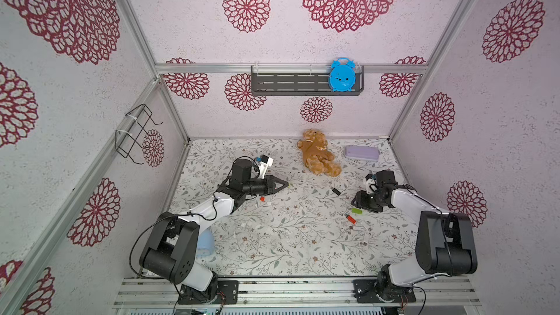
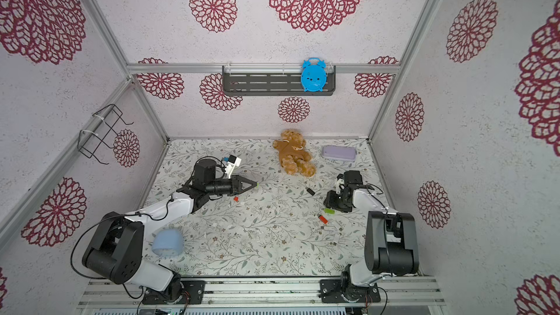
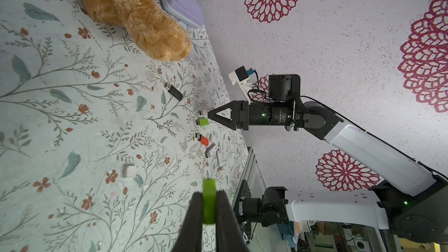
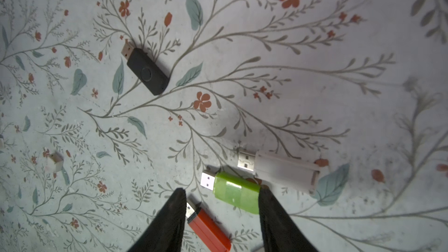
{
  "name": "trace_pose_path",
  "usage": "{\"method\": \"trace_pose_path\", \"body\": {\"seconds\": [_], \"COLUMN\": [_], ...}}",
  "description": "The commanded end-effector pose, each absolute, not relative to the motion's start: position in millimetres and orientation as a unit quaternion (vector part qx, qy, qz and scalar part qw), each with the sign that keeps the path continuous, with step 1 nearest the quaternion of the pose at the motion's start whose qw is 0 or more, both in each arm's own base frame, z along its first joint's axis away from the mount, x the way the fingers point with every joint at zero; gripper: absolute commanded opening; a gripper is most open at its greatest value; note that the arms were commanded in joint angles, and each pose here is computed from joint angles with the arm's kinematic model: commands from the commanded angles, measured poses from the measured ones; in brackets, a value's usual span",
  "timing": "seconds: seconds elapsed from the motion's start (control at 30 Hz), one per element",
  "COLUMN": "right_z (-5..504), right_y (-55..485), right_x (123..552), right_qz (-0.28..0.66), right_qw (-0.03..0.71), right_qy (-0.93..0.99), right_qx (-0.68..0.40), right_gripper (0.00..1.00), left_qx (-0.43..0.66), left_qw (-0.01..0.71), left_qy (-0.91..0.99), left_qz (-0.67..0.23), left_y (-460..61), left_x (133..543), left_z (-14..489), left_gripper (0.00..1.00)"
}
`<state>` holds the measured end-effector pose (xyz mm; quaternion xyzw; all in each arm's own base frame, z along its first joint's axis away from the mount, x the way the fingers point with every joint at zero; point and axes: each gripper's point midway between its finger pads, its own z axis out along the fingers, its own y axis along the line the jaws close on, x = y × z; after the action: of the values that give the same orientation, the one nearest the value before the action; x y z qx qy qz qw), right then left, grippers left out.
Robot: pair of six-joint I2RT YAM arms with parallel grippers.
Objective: Close the usb drive cover
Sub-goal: Pick up the USB drive from the center of the board.
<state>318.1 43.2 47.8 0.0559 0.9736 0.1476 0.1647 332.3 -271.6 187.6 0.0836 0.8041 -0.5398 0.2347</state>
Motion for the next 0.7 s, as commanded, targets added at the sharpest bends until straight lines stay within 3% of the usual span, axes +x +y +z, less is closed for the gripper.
{"method": "trace_pose_path", "body": {"seconds": [0.0, 0.67], "right_z": [48, 38], "right_y": [44, 50], "right_x": [317, 302], "right_qz": [0.127, 0.075], "right_qw": [0.155, 0.114], "right_qy": [0.979, 0.991], "right_qx": [0.037, -0.006], "right_gripper": [0.52, 0.51], "left_qx": [0.092, 0.096], "left_qw": [0.247, 0.247], "left_qy": [0.799, 0.799], "left_qz": [-0.541, -0.541], "left_y": [-271, -272], "left_x": [332, 331], "left_z": [196, 197], "left_gripper": [0.11, 0.11]}}
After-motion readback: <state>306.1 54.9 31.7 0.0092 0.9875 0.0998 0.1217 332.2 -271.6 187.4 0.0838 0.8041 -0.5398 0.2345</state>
